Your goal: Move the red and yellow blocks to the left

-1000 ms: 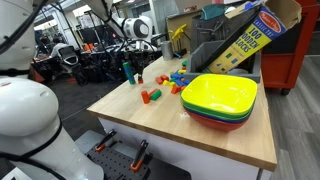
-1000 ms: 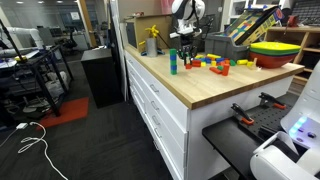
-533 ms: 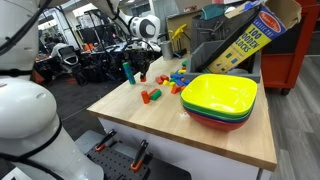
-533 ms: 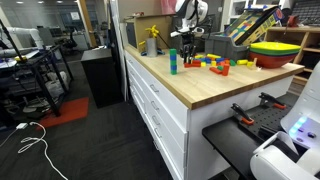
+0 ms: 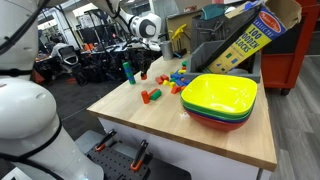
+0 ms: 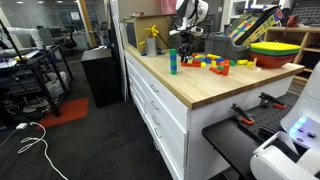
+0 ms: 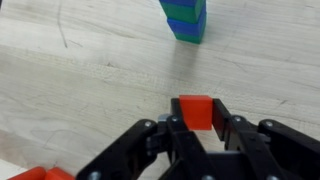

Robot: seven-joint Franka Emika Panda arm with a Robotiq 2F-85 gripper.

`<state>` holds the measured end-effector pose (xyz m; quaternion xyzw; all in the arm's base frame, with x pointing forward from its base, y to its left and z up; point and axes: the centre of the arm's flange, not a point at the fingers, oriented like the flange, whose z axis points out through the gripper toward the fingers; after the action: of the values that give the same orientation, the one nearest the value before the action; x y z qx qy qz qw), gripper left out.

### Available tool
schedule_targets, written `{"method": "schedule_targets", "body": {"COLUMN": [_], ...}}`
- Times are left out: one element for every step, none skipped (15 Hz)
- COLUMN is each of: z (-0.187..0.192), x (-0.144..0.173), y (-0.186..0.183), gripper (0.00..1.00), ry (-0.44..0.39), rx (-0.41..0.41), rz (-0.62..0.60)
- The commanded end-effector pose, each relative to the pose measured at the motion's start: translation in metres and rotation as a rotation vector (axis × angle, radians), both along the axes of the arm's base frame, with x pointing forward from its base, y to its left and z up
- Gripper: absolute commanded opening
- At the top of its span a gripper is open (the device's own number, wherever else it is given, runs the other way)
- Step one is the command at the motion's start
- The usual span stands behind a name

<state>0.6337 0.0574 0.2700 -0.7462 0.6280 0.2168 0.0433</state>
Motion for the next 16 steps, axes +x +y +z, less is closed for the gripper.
{"method": "schedule_targets", "body": {"z": [-0.007, -0.01, -0.015, -0.018, -0.016, -0.014, -0.011, -0.01, -0.008, -0.007, -0.006, -0.005, -0.005, -0.004, -0.002, 0.001], "x": [-0.018, -0.021, -0.026, -0.031, -0.035, -0.041, -0.046, -0.052, -0.058, -0.064, -0.069, -0.074, -0.078, -0.081, -0.084, -0.086], "y": [-0.002, -0.003, -0.003, -0.004, -0.003, -0.002, -0.002, -0.002, -0.001, 0.0, 0.001, 0.003, 0.004, 0.005, 0.005, 0.005], "gripper": [0.09, 0.09, 0.09, 0.09, 0.09, 0.09, 0.09, 0.09, 0.09, 0.09, 0.09, 0.59, 0.61, 0.67, 0.73, 0.82], "ry": [-0.022, -0.025, -0.032, -0.039, -0.048, -0.063, -0.076, -0.088, -0.101, -0.112, -0.115, -0.122, -0.125, -0.127, -0.131, -0.137], "rx": [-0.01, -0.017, -0.026, -0.038, -0.041, -0.046, -0.052, -0.056, -0.058, -0.06, -0.059, -0.062, -0.067, -0.07, -0.074, -0.077], "rz": [-0.064, -0.074, -0.078, -0.079, -0.078, -0.078, -0.082, -0.088, -0.092, -0.095, -0.099, -0.078, -0.078, -0.077, -0.078, -0.074]}}
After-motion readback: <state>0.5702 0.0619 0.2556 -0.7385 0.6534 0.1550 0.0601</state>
